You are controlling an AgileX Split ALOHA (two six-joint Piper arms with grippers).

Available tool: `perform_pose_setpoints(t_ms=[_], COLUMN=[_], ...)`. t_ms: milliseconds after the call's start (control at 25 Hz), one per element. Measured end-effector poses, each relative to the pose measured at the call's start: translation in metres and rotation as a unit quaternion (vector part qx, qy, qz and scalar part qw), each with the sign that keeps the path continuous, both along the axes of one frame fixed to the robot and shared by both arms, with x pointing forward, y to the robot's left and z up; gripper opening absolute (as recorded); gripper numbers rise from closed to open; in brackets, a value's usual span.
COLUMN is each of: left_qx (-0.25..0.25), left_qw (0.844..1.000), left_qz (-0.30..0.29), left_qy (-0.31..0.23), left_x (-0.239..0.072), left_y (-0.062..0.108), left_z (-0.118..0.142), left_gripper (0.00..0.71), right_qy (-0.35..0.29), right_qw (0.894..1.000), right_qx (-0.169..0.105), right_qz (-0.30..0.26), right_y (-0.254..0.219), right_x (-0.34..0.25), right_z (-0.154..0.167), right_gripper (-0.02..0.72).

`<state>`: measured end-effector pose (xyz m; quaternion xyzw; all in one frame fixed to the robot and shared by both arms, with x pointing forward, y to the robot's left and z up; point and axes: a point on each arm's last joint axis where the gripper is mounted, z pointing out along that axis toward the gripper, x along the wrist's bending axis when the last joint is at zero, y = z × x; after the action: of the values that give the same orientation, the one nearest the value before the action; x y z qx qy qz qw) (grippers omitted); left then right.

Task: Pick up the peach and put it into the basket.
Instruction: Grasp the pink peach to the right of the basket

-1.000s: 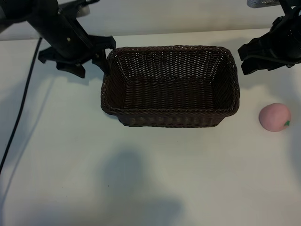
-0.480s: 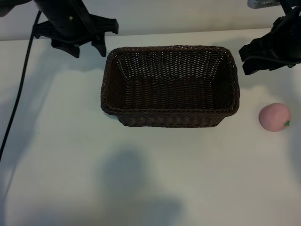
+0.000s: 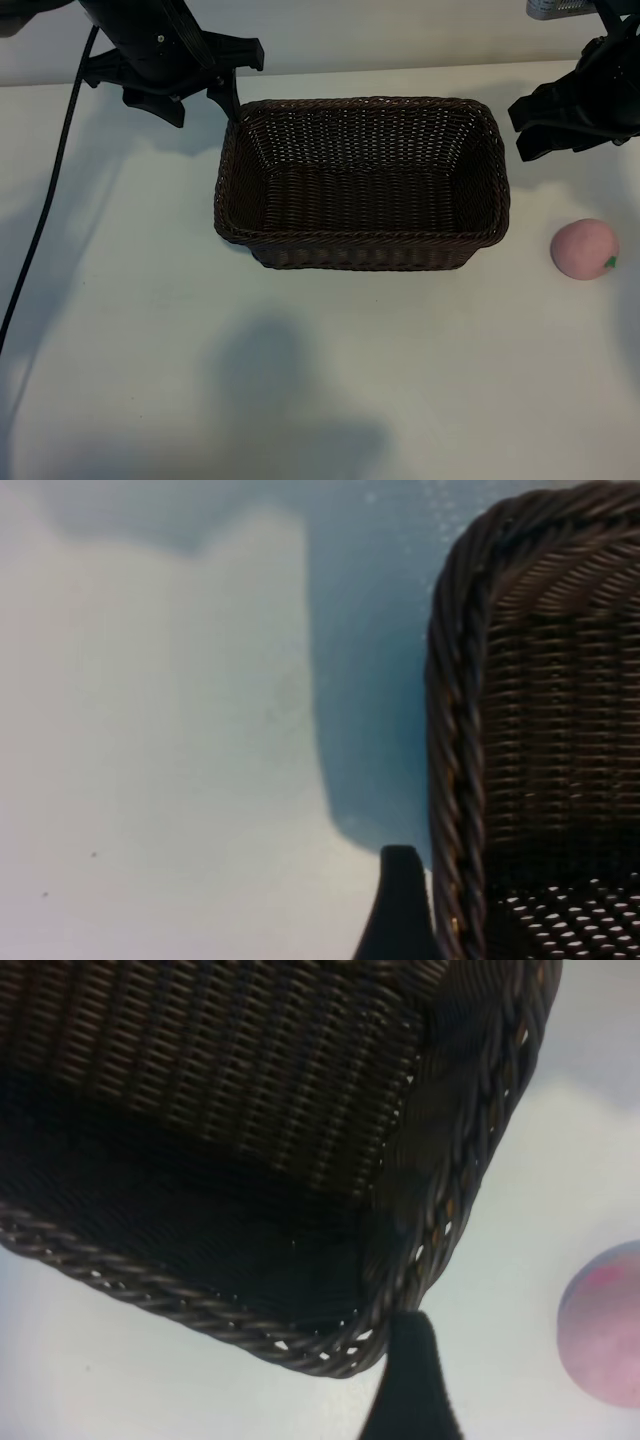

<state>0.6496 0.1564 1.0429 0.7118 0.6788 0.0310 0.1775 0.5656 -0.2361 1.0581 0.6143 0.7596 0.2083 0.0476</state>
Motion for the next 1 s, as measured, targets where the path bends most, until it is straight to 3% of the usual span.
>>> perform_pose_setpoints(t_ms=[320,680,760,1000], left_qx=[-0.049,-0.052,-0.055,-0.059], left_qw=[0.999,0.998,0.998,0.998], left_qz=[-0.014,-0.025,-0.024,-0.024], left_qy=[0.003,-0.003,-0.008,-0.013], left_x=[-0.001,-0.002,-0.001,-0.001], left_y=[-0.009,-0.013,-0.014,-0.016], left_z=[0.002,0.002,0.003,0.003], left_gripper=[0.585,0.585,0.585,0.585], right_qy=[0.008,0.018,0.022,0.03], right_qw=[1.0,1.0,1.0,0.994], right_qx=[-0.002,-0.005,-0.017,-0.089], right_qz=[0.003,0.004,-0.009,-0.056], right_y=[0.0,-0.001,-0.003,-0.018], right_x=[-0.001,-0.003,-0.003,-0.004], right_z=[-0.001,-0.001,-0.002,-0.005], right_gripper=[0.533,0.533,0.533,0.533])
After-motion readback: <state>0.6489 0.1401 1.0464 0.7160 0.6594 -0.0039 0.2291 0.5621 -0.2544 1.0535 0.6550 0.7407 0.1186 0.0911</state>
